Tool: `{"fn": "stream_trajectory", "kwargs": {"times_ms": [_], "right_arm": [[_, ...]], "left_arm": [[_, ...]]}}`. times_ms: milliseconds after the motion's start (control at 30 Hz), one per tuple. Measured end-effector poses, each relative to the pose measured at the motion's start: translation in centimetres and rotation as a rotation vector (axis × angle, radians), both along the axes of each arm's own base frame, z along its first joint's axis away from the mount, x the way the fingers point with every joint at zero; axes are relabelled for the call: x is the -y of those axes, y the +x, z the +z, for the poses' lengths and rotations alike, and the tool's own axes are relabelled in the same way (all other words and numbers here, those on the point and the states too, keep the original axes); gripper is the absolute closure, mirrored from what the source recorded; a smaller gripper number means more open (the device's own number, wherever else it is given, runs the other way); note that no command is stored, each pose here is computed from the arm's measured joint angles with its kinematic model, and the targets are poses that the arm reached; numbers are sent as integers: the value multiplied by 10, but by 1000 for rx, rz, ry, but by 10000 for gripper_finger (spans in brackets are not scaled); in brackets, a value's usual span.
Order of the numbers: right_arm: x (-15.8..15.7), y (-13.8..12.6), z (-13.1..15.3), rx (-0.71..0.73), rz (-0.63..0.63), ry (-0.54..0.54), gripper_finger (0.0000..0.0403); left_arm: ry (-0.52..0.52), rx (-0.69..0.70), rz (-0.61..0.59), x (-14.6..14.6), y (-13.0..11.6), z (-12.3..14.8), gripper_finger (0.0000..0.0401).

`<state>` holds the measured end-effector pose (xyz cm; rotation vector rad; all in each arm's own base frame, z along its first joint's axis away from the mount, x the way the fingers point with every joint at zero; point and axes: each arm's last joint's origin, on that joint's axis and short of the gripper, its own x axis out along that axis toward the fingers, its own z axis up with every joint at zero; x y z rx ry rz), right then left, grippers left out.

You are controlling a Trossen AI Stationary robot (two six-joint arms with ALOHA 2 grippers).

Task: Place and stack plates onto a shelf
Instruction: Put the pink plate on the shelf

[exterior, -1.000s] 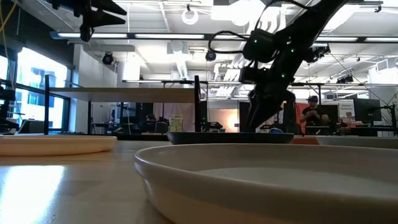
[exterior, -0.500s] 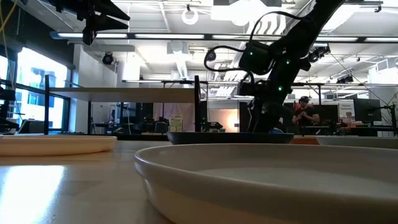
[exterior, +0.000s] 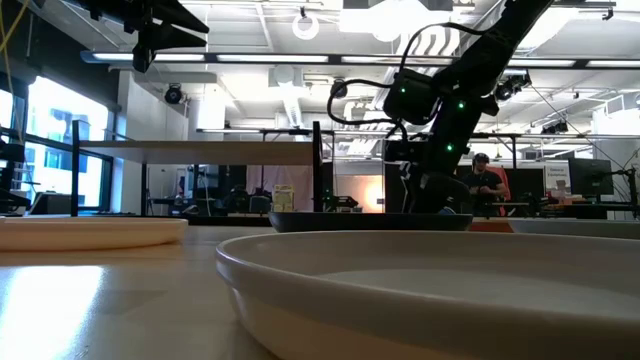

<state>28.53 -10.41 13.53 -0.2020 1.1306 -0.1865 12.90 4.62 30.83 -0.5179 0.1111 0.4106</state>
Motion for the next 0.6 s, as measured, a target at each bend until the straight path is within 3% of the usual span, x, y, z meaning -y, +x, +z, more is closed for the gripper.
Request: {"fn": "stream_trajectory", "kwargs": {"times_ms": [433, 600], "right_arm": [[-1, -3, -1, -32, 1, 10, 392], [-1, -3, -1, -32, -13, 15, 396]], "left_arm": [[0, 0, 0, 0, 0, 0, 309], [-1, 0, 0, 0, 0, 0, 309]]}}
